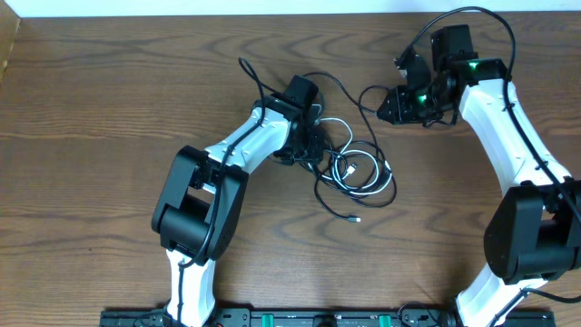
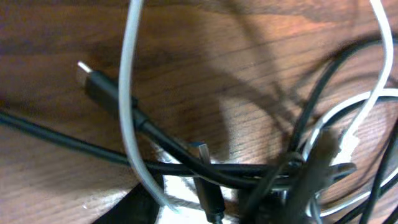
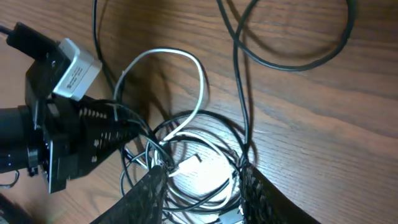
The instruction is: Untangle cables
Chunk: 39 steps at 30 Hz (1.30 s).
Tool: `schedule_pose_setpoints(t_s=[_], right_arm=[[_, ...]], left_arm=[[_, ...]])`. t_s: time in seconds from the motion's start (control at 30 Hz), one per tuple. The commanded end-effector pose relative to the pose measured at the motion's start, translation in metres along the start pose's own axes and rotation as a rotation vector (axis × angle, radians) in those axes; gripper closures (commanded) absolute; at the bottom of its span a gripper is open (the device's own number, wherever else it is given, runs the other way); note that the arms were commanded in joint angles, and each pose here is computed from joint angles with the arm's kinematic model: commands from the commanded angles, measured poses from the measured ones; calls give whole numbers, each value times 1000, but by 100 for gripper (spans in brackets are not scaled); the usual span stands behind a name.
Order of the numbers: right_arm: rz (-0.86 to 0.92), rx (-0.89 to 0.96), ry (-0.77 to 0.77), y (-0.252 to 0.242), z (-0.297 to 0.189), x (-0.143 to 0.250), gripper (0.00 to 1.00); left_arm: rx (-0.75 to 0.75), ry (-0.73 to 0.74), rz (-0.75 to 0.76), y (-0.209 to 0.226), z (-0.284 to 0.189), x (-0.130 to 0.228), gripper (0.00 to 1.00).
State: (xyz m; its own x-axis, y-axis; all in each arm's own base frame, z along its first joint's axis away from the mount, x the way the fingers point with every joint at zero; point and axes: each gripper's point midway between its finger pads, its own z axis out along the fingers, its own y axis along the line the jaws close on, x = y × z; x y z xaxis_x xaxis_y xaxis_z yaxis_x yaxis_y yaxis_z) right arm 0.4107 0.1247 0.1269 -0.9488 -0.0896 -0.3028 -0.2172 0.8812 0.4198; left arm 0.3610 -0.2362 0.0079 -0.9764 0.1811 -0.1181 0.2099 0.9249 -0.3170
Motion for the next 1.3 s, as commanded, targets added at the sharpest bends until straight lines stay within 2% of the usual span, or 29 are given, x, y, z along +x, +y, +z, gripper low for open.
schedule_pose_setpoints(t_s=[0.0, 0.03, 0.07, 0.37, 0.57, 0.73, 0.83, 1.07, 1.27], right_arm=[[-10, -7, 7, 11, 0, 2, 64], [-14, -12, 11, 14, 1, 3, 64], [-28, -19, 15, 17, 2, 4, 64], [-292, -173, 94, 76, 14, 29, 63], [-514, -258, 127, 111, 21, 48, 59], [-719, -297, 138, 136, 29, 62, 55], [-781, -291, 136, 145, 34, 64, 54], [-811, -215, 152, 136, 57, 61, 53], [-768, -203, 187, 125, 82, 62, 60]], left_arm=[[-20, 18, 0, 7, 9, 4, 81], [-19, 15, -1, 7, 8, 3, 91], [-18, 9, -11, 7, 6, 1, 92], [70, -135, -255, 4, -67, -34, 93], [157, -189, -268, -2, -109, -39, 92], [226, -160, -265, -14, -118, -31, 92], [245, -140, -268, -17, -118, -28, 92], [248, -113, -276, -18, -117, -22, 92], [246, -107, -276, -17, -117, -20, 92]])
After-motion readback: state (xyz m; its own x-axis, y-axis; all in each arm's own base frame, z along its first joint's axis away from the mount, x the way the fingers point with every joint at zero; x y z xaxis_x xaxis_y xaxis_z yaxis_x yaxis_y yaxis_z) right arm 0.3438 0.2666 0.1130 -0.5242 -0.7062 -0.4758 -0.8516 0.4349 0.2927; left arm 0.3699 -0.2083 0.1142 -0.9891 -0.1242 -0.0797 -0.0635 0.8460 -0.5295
